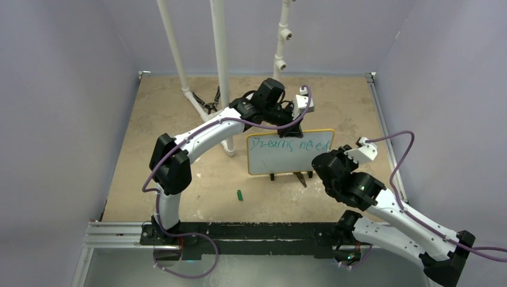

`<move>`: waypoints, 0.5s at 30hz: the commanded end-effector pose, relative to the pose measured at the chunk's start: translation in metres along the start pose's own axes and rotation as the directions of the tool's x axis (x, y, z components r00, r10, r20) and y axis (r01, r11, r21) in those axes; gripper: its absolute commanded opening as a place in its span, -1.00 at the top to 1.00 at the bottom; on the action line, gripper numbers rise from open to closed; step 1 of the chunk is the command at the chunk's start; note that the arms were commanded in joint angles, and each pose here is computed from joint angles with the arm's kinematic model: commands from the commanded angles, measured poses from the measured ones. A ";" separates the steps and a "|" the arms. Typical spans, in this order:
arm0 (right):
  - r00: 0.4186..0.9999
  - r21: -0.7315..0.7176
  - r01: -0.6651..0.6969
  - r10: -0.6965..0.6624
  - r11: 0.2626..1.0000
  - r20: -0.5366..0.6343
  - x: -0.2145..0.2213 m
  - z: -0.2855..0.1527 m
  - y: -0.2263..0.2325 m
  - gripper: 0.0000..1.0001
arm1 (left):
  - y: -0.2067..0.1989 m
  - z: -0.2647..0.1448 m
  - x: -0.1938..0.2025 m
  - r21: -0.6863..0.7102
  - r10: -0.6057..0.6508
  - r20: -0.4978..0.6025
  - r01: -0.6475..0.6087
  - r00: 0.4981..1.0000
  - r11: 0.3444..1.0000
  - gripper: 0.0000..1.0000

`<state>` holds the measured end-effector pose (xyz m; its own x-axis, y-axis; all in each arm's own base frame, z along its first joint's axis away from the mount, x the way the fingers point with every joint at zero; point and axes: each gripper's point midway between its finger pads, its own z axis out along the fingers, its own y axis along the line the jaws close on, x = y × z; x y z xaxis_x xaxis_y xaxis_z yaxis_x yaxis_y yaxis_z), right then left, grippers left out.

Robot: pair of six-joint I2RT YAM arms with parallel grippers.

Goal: Write a sentence on the whiteboard

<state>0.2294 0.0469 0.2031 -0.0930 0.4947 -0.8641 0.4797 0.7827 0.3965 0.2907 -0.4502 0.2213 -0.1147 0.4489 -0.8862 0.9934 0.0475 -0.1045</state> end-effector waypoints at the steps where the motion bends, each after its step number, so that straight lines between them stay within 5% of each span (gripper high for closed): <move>1: 0.998 0.018 -0.042 0.041 0.999 0.051 -0.005 0.004 -0.001 1.00 | -0.006 -0.006 0.005 0.014 0.013 -0.018 -0.013 1.000 1.000 1.00; 15: 0.996 0.057 -0.049 0.045 0.997 0.074 -0.006 0.006 -0.008 1.00 | -0.007 -0.006 0.004 0.015 0.011 -0.015 -0.011 1.000 1.000 1.00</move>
<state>0.2292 0.0428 0.1961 -0.0802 0.4865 -0.8700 0.5086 0.7706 0.3841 0.2908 -0.4502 0.2213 -0.1148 0.4487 -0.8863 0.9934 0.0479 -0.1044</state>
